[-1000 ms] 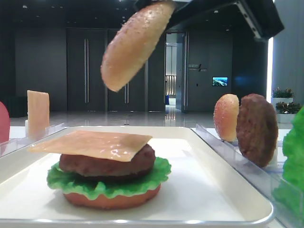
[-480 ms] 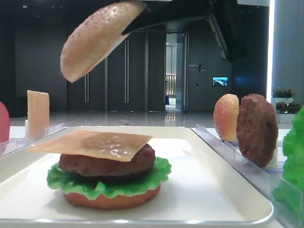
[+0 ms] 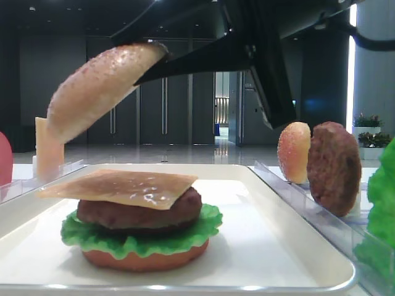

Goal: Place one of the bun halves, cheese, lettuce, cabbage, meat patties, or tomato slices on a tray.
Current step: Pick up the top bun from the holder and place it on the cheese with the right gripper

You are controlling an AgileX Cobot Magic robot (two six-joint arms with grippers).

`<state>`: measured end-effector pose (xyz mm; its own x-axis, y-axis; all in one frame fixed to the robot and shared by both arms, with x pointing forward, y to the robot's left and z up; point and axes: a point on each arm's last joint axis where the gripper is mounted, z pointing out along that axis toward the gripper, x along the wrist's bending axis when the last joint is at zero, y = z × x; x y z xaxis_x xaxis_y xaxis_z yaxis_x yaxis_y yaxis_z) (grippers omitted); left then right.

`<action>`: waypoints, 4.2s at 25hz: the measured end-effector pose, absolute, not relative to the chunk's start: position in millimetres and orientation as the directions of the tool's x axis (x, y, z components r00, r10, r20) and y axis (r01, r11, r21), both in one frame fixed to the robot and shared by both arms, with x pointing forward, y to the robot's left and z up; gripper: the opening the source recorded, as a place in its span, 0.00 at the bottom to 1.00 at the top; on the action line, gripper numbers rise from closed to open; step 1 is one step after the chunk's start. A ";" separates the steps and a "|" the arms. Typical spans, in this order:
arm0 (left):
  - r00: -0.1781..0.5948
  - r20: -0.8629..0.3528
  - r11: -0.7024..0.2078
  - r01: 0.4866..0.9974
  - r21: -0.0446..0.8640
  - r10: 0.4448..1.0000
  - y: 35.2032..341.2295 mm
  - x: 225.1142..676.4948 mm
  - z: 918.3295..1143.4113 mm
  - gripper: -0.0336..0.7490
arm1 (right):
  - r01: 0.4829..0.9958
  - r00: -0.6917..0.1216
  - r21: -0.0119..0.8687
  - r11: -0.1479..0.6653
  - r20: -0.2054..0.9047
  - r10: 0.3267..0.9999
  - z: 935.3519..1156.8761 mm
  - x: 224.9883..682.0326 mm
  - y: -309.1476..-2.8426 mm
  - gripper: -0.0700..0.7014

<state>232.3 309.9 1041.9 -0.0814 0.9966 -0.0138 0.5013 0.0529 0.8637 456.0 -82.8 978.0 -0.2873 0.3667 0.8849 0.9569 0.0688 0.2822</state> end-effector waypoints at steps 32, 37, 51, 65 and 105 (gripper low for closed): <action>-0.081 -0.014 0.053 0.501 0.864 0.997 309.9 232.3 1041.9 0.93 | 0.973 -0.231 0.222 0.067 0.904 0.361 954.3 462.6 -88.4 0.33; -0.081 -0.014 0.053 0.501 0.864 0.997 309.9 232.3 1041.9 0.93 | 0.972 -0.232 0.226 0.059 0.904 0.360 953.0 464.7 -89.9 0.33; -0.081 -0.014 0.053 0.501 0.864 0.997 309.9 232.3 1041.9 0.93 | 0.971 -0.237 0.236 0.049 0.902 0.361 953.2 467.8 -93.3 0.33; -0.081 -0.014 0.053 0.502 0.863 0.997 309.9 232.3 1041.9 0.93 | 0.980 -0.198 0.189 0.061 0.914 0.355 939.7 469.9 -93.1 0.33; -0.081 -0.013 0.052 0.502 0.863 0.997 309.9 232.3 1041.9 0.93 | 0.945 -0.321 0.298 0.132 0.774 0.546 941.7 472.7 -114.0 0.71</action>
